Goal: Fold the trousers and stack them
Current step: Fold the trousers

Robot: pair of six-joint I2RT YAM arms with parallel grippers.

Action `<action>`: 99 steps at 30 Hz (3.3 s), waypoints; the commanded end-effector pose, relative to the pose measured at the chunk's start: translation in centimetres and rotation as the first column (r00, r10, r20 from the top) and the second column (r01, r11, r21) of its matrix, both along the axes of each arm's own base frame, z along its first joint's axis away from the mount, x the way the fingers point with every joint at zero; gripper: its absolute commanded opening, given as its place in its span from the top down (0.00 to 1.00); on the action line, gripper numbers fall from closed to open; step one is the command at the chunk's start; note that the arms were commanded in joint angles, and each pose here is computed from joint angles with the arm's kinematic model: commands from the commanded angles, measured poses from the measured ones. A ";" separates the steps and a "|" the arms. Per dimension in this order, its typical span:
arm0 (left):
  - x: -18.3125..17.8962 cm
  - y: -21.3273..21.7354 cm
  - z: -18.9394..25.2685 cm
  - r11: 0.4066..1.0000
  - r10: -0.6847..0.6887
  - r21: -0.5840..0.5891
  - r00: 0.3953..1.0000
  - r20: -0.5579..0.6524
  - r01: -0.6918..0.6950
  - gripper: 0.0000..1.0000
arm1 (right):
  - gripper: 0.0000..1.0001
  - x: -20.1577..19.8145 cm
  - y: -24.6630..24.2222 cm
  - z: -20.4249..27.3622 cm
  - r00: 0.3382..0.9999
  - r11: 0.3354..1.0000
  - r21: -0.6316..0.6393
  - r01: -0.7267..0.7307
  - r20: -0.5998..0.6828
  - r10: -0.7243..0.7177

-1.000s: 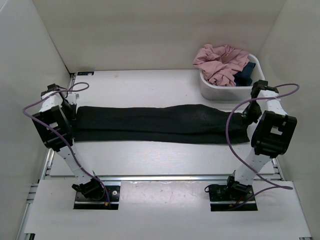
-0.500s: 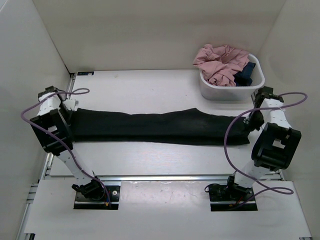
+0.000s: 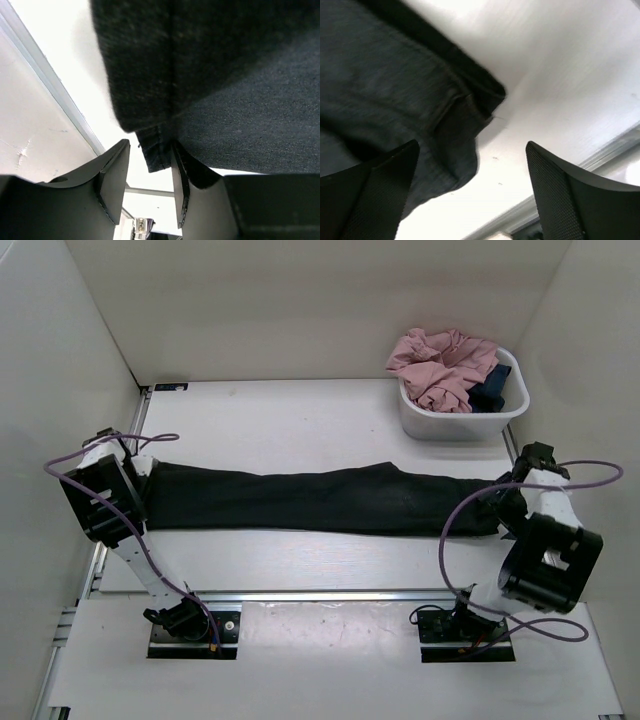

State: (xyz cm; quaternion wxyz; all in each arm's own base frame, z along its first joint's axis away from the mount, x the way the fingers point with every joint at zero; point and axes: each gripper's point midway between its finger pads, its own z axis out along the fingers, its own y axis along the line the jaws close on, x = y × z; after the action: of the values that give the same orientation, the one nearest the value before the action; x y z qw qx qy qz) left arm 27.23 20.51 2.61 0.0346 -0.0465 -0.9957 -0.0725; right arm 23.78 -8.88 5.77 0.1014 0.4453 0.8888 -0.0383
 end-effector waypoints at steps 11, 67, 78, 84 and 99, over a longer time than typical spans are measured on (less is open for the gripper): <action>0.0 0.8 1.7 0.997 0.041 0.057 0.998 0.041 -0.043 0.47 | 0.06 1.6 2.7 -5.2 0.978 0.973 0.155 0.171 0.092 -0.186; 3.6 -10.2 -2.2 0.987 0.061 -0.159 0.988 0.144 -0.037 0.77 | 1.00 3.4 44.4 9.8 0.437 0.408 -0.678 -0.612 0.140 0.888; 5.3 -9.8 0.7 0.989 0.056 -0.143 0.970 0.237 -0.022 0.71 | 0.93 1.4 51.1 2.9 0.394 0.438 -0.581 -0.686 0.210 0.895; 5.2 -10.0 1.0 0.988 0.056 -0.153 0.969 0.241 -0.020 0.66 | 0.17 -1.1 54.8 4.9 0.167 0.246 -0.575 -0.780 0.187 0.968; 7.5 -8.1 11.0 0.999 -0.030 -0.005 0.882 0.470 0.037 0.49 | 0.96 0.7 41.3 10.5 0.431 0.560 -0.479 -0.677 0.358 0.828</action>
State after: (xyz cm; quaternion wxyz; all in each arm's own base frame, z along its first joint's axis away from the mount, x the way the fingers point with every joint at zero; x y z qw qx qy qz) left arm 33.08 11.93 7.82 -0.1311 -0.0289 -0.9899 -0.0456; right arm 21.85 37.14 22.89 0.4666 -0.0901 0.8729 0.1105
